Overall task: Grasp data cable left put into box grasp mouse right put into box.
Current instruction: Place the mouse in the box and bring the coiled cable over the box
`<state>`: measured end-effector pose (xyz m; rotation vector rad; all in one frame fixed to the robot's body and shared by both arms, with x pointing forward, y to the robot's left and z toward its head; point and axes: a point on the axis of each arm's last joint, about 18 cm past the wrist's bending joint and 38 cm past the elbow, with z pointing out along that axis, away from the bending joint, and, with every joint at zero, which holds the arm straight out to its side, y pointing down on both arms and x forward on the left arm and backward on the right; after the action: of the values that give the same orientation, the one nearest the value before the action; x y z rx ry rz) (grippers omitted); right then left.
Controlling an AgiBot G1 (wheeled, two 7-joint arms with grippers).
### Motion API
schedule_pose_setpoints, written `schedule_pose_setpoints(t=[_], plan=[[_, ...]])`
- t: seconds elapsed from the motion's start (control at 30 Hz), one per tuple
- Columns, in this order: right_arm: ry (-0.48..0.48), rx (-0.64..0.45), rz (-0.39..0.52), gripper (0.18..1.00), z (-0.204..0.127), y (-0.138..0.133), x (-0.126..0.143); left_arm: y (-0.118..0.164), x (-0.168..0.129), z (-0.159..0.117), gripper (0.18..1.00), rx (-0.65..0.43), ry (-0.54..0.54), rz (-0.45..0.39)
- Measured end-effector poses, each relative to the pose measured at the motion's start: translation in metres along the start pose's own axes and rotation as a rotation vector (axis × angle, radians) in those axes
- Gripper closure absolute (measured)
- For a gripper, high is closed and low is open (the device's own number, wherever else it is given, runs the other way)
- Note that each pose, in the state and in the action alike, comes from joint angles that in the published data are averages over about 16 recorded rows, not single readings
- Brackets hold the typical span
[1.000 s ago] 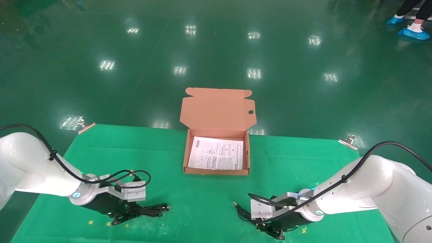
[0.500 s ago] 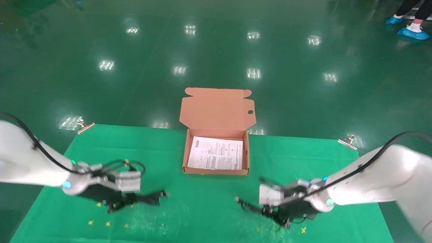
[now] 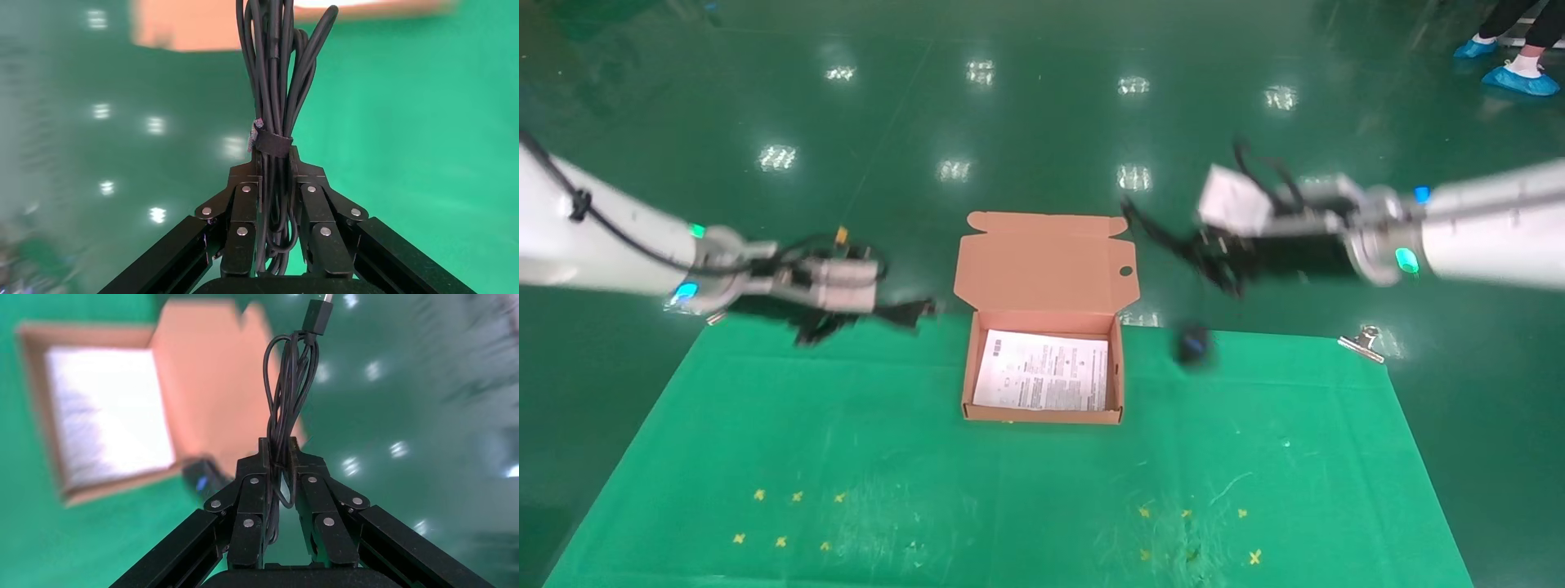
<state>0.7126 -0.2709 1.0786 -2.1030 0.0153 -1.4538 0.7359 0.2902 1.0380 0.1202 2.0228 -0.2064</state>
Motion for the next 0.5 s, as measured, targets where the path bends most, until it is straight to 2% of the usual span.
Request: schedule_pose_setpoints(t=[0.13, 0.3, 0.5], plan=[[0.064, 0.077, -0.048, 0.950, 0.001, -0.045, 0.026, -0.017, -0.030, -0.009, 0.930, 0.012, -0.100, 0.004], [0.114, 0.147, -0.098, 0.950, 0.004, -0.091, 0.045, -0.032, -0.058, -0.021, 0.930, 0.027, -0.192, 0.002], [0.134, 0.190, -0.134, 0.950, 0.009, -0.123, 0.054, -0.035, -0.073, -0.029, 0.931, 0.021, -0.240, 0.000]])
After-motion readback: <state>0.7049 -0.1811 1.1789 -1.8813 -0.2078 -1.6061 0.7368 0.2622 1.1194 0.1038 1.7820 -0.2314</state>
